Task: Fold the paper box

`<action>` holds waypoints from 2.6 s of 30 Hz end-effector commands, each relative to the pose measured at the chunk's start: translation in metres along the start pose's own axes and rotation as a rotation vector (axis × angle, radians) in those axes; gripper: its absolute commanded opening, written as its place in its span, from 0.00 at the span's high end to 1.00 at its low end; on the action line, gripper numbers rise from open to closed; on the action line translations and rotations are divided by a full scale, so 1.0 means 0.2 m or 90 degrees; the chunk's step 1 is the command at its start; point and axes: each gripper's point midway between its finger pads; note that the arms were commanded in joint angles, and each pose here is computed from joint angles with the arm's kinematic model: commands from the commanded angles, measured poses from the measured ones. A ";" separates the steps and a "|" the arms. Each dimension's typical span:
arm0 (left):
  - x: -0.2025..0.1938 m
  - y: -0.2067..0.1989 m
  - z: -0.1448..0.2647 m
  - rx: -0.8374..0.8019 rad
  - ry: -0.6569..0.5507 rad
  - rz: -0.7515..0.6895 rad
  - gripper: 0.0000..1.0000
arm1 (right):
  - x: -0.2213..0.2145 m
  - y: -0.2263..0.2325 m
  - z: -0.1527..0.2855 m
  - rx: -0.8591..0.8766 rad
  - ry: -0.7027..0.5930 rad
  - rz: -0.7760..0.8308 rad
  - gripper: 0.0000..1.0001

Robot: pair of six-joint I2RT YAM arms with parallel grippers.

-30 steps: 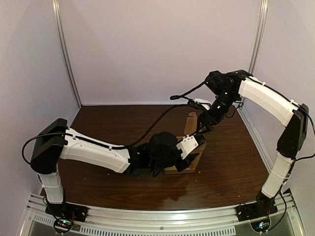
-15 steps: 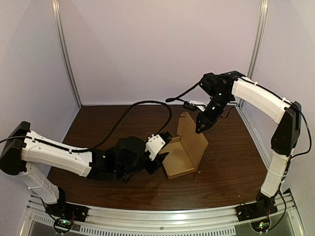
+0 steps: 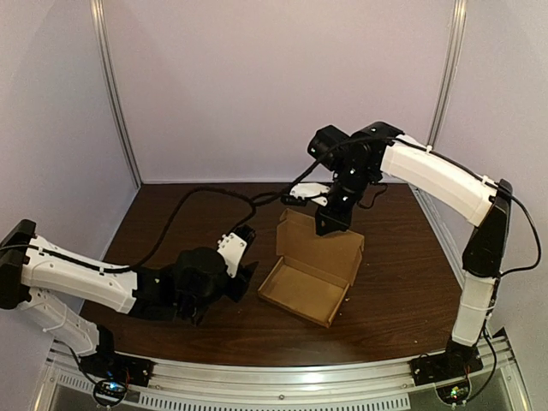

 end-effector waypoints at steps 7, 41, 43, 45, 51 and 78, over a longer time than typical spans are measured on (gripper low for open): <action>-0.15 0.19 0.09 0.060 -0.004 0.055 0.50 | -0.06 0.21 -0.08 -0.069 0.119 0.150 0.95; 0.19 -0.01 -0.64 -0.025 0.059 -0.041 0.57 | -0.61 -0.06 0.31 -0.099 -0.192 -0.324 0.01; 0.18 -0.01 -0.66 -0.021 0.061 -0.042 0.59 | -0.60 -0.02 0.28 -0.071 -0.214 -0.316 0.00; 0.18 -0.01 -0.67 -0.020 0.064 -0.046 0.63 | -0.58 0.00 0.27 -0.054 -0.225 -0.311 0.00; 0.16 -0.05 -0.70 -0.033 0.086 -0.044 0.81 | -0.56 -0.02 0.21 -0.028 -0.229 -0.326 0.06; 0.24 0.24 -0.50 0.170 0.051 0.063 1.00 | -0.37 -0.31 -0.07 -0.072 -0.122 -0.359 0.54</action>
Point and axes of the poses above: each gripper's point midway between its finger pads, its own z axis back along the fingers, its own y axis along the line the jaws close on, x = y × z, and after that the axes turned 3 degrees about z, right-handed
